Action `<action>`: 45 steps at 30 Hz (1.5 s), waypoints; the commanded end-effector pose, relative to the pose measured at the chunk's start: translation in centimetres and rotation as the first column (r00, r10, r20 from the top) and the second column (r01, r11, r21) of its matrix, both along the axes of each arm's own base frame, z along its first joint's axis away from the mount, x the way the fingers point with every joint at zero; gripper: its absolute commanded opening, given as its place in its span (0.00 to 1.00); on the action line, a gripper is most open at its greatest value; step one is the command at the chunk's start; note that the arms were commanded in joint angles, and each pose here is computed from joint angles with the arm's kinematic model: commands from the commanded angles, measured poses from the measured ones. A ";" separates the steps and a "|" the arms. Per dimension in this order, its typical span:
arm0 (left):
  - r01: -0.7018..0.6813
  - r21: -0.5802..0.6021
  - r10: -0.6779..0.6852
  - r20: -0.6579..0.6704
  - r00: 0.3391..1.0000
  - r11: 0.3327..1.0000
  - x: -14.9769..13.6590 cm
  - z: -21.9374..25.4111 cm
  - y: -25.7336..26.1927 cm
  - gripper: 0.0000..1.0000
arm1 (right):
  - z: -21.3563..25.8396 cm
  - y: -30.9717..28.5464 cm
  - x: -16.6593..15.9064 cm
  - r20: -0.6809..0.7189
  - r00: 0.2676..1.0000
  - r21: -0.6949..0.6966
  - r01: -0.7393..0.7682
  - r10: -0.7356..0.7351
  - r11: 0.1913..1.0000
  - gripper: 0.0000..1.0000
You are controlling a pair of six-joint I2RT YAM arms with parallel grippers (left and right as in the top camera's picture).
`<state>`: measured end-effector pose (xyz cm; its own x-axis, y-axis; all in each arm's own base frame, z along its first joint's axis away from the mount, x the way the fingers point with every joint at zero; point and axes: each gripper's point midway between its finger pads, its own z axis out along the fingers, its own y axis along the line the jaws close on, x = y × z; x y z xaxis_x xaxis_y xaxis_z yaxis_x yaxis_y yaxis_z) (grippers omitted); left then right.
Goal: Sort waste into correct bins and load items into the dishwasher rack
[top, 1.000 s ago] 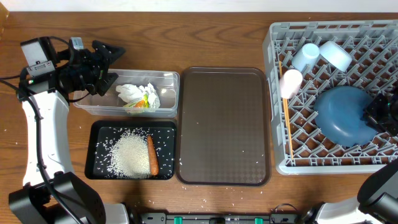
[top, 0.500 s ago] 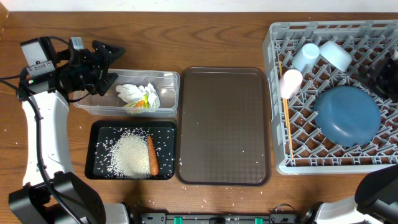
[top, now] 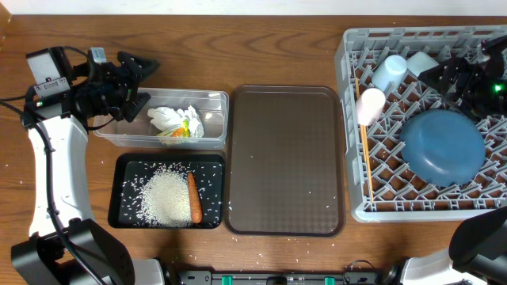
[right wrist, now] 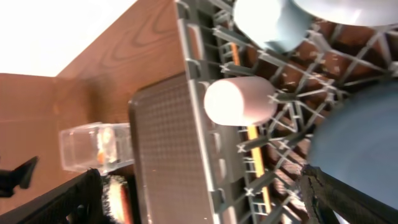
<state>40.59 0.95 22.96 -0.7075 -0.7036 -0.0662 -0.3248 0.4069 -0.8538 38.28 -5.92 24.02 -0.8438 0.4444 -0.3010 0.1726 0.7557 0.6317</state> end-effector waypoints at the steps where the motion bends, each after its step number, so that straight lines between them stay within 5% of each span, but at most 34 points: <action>1: -0.008 0.009 0.008 0.027 1.000 1.000 -0.2 1.1 0.1 0.94 | -0.4 -1.5 -0.2 -0.017 1.000 -0.121 0.020 -0.022 0.992 0.99; 9: -0.008 0.010 0.008 0.027 1.000 1.000 -0.2 1.1 0.1 0.94 | -2.1 -5.0 -1.1 -0.098 0.988 -0.319 0.080 -0.117 0.944 0.99; 45: -0.008 0.009 0.008 0.027 1.000 1.000 -0.2 1.1 0.1 0.94 | -2.1 -5.0 -1.2 -0.099 0.988 -0.322 0.080 -0.118 0.943 0.99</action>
<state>40.59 0.95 22.97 -0.7077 -0.7034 -0.0661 -0.3246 0.4068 -0.8539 36.96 -11.01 21.12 -0.8371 0.4469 -0.3156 0.3360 0.8752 0.3480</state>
